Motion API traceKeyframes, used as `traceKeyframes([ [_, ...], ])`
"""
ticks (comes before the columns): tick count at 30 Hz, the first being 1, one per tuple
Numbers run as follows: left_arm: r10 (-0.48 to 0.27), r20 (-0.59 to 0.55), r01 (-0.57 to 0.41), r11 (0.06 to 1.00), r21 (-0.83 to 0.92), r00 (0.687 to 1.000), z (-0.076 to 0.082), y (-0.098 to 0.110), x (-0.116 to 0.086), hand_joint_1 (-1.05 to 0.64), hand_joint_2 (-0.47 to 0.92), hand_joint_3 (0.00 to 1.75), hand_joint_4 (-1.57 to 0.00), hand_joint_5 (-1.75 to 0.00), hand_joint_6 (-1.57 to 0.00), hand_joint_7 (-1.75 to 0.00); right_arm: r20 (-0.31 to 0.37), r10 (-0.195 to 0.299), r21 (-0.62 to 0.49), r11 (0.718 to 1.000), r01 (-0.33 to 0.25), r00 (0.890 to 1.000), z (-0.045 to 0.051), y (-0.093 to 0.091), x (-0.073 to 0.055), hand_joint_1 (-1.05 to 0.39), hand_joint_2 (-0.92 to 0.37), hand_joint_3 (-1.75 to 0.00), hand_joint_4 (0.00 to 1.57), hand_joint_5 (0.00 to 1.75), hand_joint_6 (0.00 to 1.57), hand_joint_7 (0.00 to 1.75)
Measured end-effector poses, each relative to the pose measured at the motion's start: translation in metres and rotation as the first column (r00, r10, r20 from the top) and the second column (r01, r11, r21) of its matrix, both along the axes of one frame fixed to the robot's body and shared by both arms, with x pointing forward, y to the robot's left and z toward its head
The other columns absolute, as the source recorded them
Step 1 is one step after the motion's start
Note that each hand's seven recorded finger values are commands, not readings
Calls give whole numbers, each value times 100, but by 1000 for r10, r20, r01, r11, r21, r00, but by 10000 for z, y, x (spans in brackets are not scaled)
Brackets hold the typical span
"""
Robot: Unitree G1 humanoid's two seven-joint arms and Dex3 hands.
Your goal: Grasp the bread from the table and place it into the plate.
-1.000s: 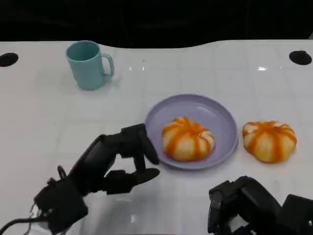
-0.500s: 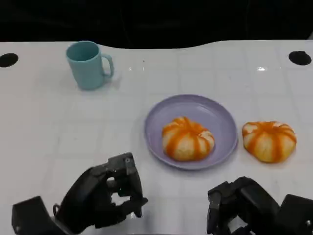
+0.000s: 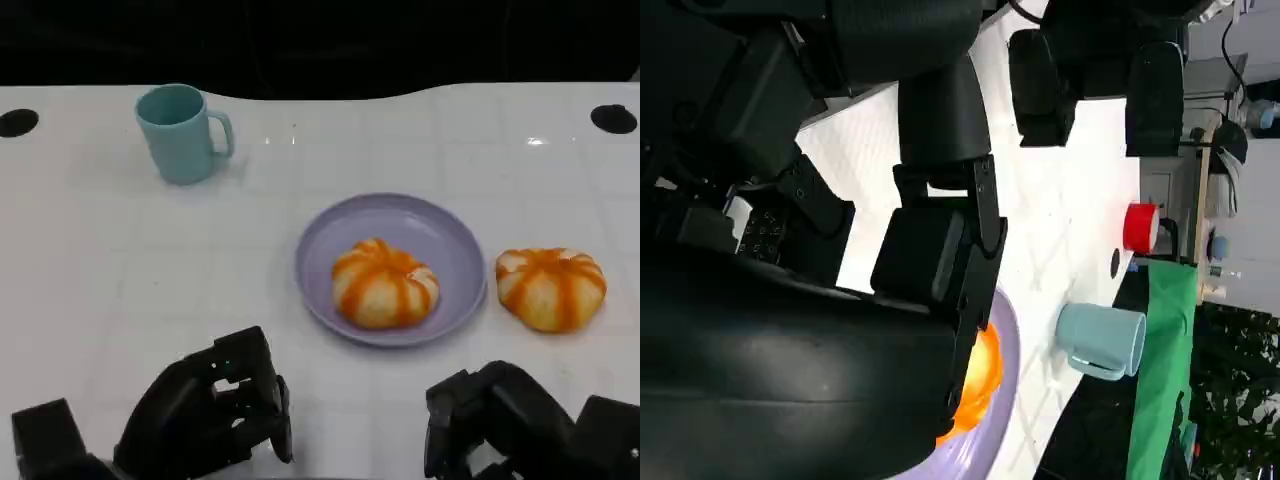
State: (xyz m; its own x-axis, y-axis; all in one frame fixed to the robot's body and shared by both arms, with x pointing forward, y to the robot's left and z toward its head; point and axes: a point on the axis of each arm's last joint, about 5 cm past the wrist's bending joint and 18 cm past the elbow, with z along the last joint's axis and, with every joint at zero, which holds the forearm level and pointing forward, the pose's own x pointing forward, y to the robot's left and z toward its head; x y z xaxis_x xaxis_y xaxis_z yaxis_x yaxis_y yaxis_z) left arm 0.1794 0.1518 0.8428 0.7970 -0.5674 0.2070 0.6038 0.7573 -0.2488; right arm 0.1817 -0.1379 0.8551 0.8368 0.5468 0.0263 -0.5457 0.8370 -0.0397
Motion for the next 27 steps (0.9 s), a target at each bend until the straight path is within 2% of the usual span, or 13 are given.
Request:
traceKeyframes([
  [27,-27,-55,27,1000,-11,998,-36,-1,3,-74,92,10,-84,-175,-66,-175,3,-2,-7,1000,2,1000,3,-22,23,-105,-11,-135,155,128,157,105],
])
